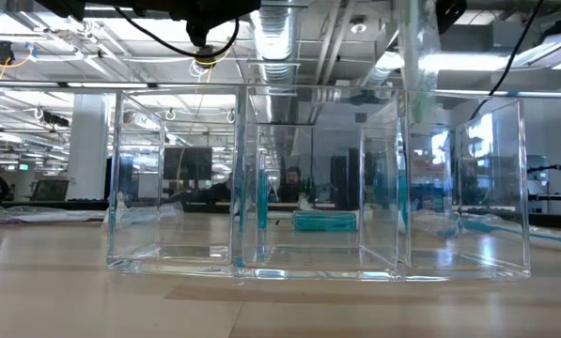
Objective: Pick & Place toothbrushing station
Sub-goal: Put the green toothbrush into the transparent organizer
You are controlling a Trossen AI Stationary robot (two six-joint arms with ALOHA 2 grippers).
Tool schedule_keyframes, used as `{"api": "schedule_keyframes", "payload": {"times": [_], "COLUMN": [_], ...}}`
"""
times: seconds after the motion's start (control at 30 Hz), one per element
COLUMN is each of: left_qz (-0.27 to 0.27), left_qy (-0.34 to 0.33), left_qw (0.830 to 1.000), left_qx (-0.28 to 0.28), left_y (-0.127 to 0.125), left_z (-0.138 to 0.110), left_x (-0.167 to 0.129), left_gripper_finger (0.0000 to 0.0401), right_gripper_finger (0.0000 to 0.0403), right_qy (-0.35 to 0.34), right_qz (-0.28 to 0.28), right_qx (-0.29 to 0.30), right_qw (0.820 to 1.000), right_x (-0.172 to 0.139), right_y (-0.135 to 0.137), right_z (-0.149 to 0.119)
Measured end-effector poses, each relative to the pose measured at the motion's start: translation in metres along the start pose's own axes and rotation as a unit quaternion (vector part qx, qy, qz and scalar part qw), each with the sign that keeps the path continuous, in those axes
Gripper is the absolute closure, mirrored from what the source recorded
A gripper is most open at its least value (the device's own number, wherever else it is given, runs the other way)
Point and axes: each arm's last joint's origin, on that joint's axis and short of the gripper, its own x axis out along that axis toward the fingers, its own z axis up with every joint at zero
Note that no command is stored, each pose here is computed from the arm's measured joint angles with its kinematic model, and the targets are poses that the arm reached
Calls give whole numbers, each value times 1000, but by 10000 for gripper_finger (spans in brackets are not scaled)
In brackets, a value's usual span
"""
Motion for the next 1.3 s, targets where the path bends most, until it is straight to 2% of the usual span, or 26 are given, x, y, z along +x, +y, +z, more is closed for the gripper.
{"api": "schedule_keyframes", "payload": {"times": [0.63, 0.93, 1.3], "left_qz": [-1, -2, -1], "left_qy": [0, 0, 0], "left_qw": [1000, 1000, 1000], "left_qx": [0, 0, 0], "left_y": [0, 0, 0], "left_z": [0, 0, 0], "left_x": [0, 0, 0], "left_gripper_finger": [288, 288, 288], "right_gripper_finger": [395, 398, 398], "right_qy": [9, 12, 6], "right_qz": [-14, -18, -12], "right_qx": [11, 2, 6], "right_qw": [1000, 1000, 1000], "right_x": [-7, 11, 11], "right_y": [12, 21, 25], "right_z": [-5, -33, -34]}}
